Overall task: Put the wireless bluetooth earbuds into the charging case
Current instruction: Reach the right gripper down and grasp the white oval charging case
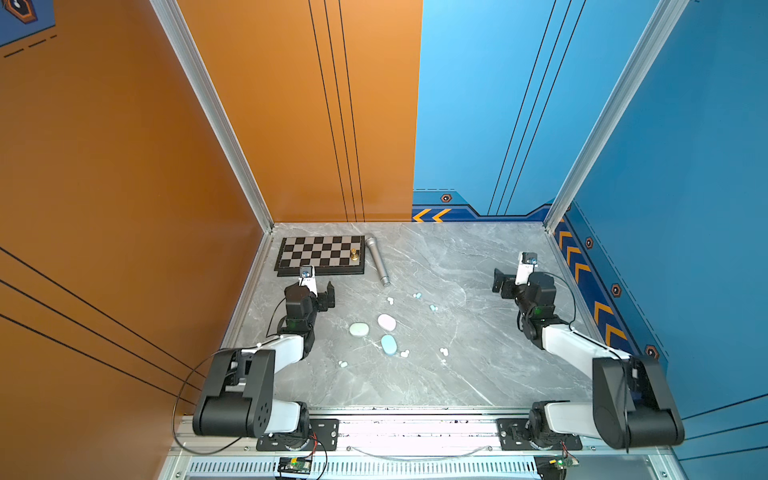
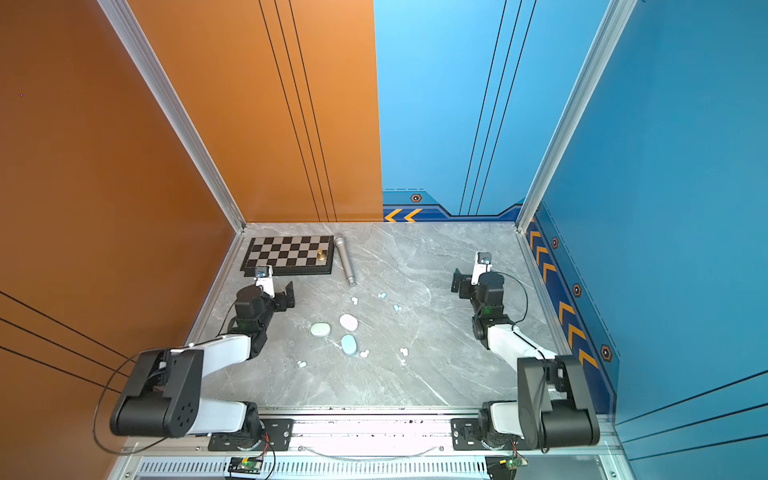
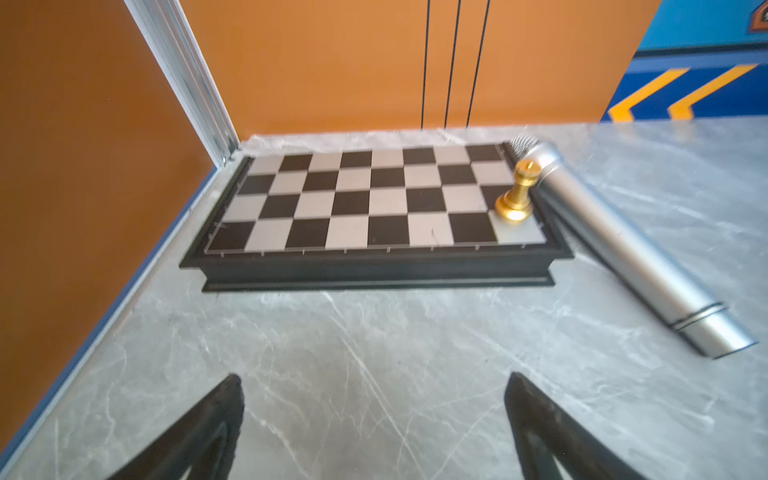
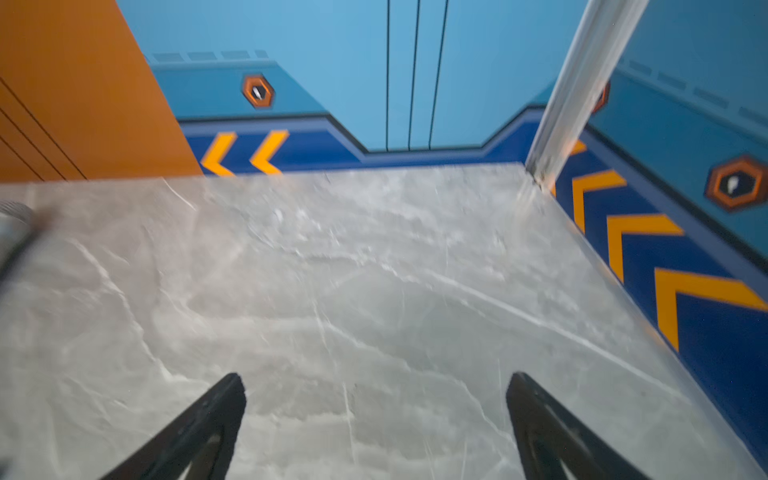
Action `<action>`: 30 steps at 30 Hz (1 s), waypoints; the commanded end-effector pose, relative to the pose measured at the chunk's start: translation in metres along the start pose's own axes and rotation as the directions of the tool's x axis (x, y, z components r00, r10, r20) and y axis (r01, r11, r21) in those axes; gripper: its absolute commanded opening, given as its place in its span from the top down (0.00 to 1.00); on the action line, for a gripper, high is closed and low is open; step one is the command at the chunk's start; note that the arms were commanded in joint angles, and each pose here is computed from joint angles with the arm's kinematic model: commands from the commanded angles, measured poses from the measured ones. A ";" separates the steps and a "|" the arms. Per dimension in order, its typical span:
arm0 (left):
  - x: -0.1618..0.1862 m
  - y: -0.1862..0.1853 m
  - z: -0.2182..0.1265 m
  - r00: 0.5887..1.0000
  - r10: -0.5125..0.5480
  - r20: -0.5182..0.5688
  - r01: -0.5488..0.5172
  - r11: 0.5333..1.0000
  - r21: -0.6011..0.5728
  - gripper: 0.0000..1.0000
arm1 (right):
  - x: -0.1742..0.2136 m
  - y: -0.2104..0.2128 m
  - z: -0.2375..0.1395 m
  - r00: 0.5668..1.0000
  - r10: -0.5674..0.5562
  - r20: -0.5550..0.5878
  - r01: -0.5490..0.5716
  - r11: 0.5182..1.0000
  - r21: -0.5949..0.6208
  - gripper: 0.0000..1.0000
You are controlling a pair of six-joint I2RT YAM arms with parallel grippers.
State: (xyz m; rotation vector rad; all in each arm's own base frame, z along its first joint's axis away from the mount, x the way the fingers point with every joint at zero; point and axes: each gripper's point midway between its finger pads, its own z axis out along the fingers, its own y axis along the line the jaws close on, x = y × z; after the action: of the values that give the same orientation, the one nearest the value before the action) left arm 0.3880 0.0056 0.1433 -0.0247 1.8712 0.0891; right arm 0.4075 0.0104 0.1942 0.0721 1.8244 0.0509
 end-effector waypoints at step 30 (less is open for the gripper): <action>-0.080 -0.063 -0.083 0.994 0.061 -0.089 -0.024 0.929 0.369 0.02 | 0.150 0.335 -0.087 0.423 -0.737 -0.527 0.182 0.639 -0.747 0.07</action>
State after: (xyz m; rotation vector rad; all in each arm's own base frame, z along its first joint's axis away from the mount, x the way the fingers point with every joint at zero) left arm 0.3456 -0.0612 0.2375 0.1906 1.9518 -0.2723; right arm 0.2938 0.3668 0.0949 -1.0971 2.5843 0.3800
